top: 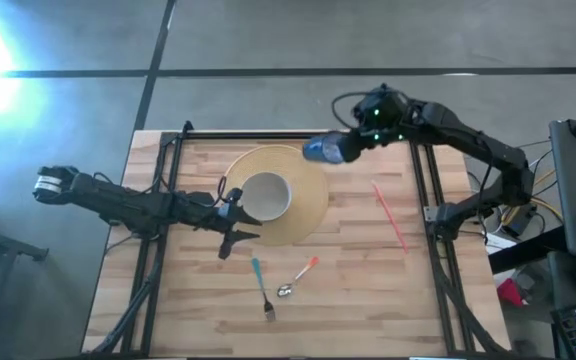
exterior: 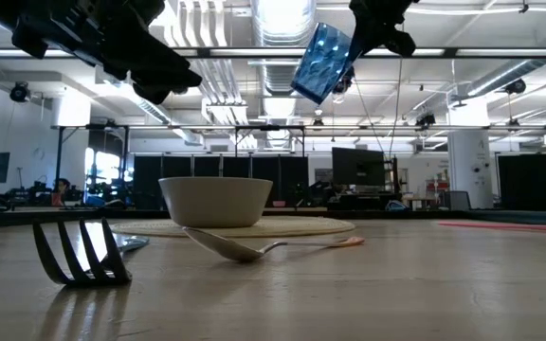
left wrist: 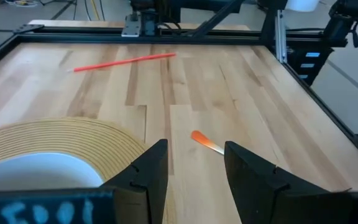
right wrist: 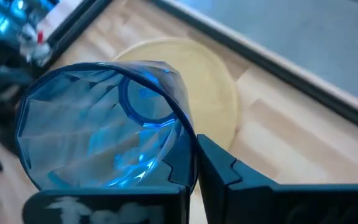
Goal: Pick & Place Utensil
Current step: Put the blue cup on the brown mat to the top right of the gray bowl
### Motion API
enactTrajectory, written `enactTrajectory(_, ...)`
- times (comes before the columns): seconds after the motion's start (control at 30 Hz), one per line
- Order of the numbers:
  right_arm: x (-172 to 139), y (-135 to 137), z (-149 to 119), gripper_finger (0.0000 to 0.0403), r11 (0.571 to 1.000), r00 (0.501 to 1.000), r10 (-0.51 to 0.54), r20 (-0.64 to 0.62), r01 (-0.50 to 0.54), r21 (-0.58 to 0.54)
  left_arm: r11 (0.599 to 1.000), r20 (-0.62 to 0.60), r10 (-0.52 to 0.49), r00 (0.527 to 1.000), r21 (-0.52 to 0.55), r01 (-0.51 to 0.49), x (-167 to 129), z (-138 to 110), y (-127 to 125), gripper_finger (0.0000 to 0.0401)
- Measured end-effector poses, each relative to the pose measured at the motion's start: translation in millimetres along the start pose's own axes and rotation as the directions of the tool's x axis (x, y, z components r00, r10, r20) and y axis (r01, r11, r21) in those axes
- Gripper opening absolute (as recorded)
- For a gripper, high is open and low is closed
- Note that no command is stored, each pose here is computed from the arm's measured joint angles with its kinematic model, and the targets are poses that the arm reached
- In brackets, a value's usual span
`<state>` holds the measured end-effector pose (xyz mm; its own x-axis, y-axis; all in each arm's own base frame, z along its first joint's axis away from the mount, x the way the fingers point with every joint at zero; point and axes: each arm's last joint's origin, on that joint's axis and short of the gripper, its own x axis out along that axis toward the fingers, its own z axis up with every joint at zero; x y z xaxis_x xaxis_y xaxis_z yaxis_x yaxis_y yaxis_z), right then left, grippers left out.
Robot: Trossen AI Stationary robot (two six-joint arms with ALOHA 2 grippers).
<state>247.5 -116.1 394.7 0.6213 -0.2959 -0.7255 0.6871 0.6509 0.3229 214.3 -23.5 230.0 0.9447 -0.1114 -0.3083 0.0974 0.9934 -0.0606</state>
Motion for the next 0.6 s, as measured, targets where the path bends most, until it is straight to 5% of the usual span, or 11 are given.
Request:
enactTrajectory(0.4,-17,-12,40,0.0011,0.999,0.993,-0.027,0.114,0.022,0.047,1.0,0.0,0.004,1.0,0.009,-0.004,0,0,0,0.0149)
enactTrajectory(0.6,-6,-5,59,0.0011,0.997,0.997,-0.069,0.024,0.068,0.025,1.0,-0.003,0.005,1.0,0.004,-0.005,0,0,0,0.0149)
